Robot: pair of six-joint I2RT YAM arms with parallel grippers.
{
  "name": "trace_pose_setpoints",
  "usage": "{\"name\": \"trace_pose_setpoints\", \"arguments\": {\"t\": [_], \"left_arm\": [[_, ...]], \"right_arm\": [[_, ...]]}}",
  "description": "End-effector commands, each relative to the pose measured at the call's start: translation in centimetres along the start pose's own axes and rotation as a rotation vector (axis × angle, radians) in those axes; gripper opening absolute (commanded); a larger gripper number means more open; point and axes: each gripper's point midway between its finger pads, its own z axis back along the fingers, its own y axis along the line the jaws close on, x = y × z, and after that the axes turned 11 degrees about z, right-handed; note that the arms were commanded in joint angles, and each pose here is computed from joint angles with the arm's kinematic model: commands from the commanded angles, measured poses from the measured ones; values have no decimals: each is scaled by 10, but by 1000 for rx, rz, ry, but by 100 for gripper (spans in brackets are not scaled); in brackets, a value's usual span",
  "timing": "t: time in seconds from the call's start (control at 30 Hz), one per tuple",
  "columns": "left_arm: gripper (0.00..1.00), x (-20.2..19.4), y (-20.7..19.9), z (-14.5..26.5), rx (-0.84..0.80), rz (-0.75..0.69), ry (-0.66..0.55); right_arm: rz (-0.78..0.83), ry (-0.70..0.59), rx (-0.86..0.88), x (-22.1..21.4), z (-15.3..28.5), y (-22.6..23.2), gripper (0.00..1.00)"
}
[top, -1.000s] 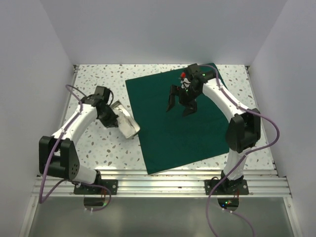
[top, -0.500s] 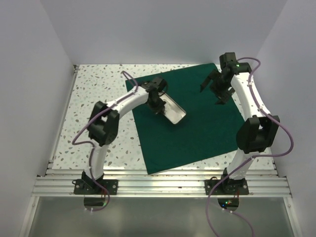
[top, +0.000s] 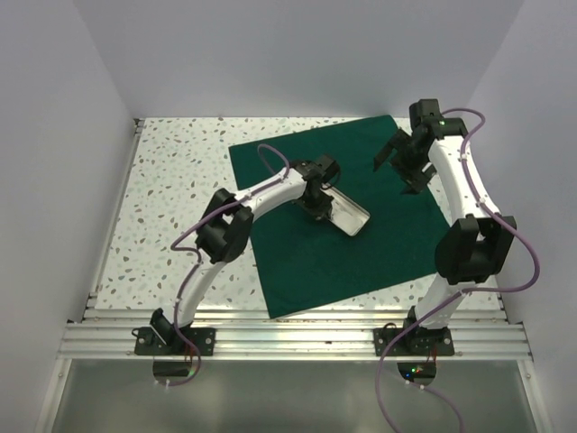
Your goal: Prepare the surgical pack
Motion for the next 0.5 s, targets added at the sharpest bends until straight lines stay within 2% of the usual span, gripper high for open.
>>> {"name": "trace_pose_setpoints", "arguments": {"t": [0.0, 0.07, 0.1, 0.17, 0.2, 0.27, 0.3, 0.37, 0.47], "left_arm": [[0, -12, -16, 27, -51, 44, 35], [0, -15, -15, 27, -68, 18, 58], [12, -18, -13, 26, -70, 0, 76], [26, -20, -11, 27, -85, -17, 95], [38, -22, -11, 30, -94, -49, 102], [46, -23, -10, 36, -99, -81, 113], [54, -24, -8, 39, -102, -114, 118], [56, -23, -12, 52, -127, -148, 137], [57, -11, -24, 87, -215, -315, 101]], "right_arm": [[36, -30, 23, 1, 12, -3, 99], [59, -34, 25, 2, 11, -3, 99], [65, -33, 27, 3, 9, -2, 99], [74, -30, 25, 3, 6, -1, 99], [75, -5, 46, 0, 4, 2, 99], [87, 15, 52, -3, 0, 4, 99], [92, 28, 45, -4, -4, 2, 99], [111, 37, 39, -6, -8, 0, 99], [136, 35, 28, -7, -16, -4, 99]]}}
